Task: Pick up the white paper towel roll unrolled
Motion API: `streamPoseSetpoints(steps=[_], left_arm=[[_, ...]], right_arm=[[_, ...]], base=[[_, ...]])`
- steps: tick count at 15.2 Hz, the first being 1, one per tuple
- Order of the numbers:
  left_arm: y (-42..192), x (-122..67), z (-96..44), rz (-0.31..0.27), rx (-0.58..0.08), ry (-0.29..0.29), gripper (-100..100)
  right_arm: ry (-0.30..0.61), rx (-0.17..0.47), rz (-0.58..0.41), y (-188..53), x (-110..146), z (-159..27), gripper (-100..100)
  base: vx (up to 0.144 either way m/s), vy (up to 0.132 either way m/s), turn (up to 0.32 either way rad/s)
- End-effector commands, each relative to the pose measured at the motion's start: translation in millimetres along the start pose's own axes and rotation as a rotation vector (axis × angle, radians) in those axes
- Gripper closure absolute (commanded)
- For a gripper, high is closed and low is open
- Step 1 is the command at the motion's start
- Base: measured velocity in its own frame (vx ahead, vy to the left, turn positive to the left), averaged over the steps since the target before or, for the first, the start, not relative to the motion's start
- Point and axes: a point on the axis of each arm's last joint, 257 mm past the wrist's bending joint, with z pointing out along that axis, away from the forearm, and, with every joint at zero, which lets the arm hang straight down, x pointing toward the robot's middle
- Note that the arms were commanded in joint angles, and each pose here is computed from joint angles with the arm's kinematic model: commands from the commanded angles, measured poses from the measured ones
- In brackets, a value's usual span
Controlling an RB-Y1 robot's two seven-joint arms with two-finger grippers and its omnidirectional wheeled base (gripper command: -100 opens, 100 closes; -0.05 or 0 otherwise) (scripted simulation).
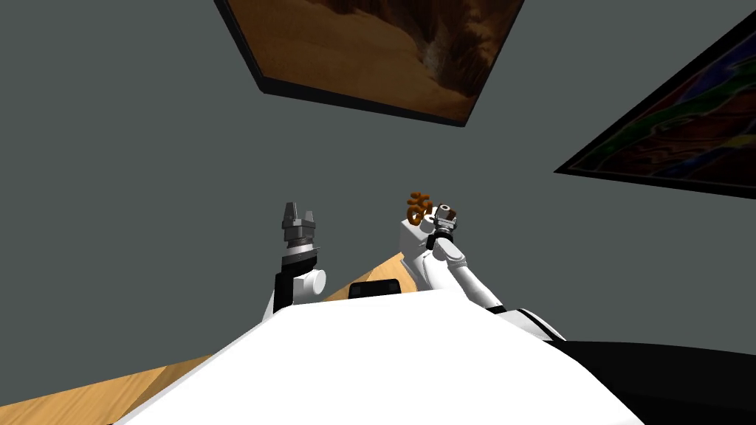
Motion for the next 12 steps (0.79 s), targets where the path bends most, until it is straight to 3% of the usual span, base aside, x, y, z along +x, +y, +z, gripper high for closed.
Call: streamPoseSetpoints(steps=[1, 6, 7, 9, 10, 11, 12], left_arm=[[0, 0.0, 0.0, 0.0, 0.0, 0.0, 0], [0, 0.0, 0.0, 0.0, 0.0, 0.0, 0], [0, 0.0, 0.0, 0.0, 0.0, 0.0, 0], [0, 0.1, 0.0, 0.0, 0.0, 0.0, 0], [0, 0.0, 0.0, 0.0, 0.0, 0.0, 0], [0, 0.0, 0.0, 0.0, 0.0, 0.0, 0], [0, 0.0, 0.0, 0.0, 0.0, 0.0, 0]], right_arm=[[0.0, 0.0, 0.0, 0, 0, 0.0, 100], [0.0, 0.0, 0.0, 0, 0, -0.1, 100], [0.015, 0.031, -0.01, -7, 4, 6.0, -100], [0.028, 0.056, -0.018, -13, 7, 10.6, -100], [0.019, 0.038, -0.01, -8, 5, 7.9, -100], [0.0, 0.042, -0.005, -11, -12, 20.3, -100], [0.015, 0.04, -0.008, -10, 0, 12.2, -100]], base=[[0.0, 0.0, 0.0], [0.0, 0.0, 0.0], [0.001, 0.0, 0.152], [0.003, -0.009, 0.189], [0.001, -0.008, 0.047], [-0.005, -0.009, -0.003], [-0.002, -0.007, -0.005]])
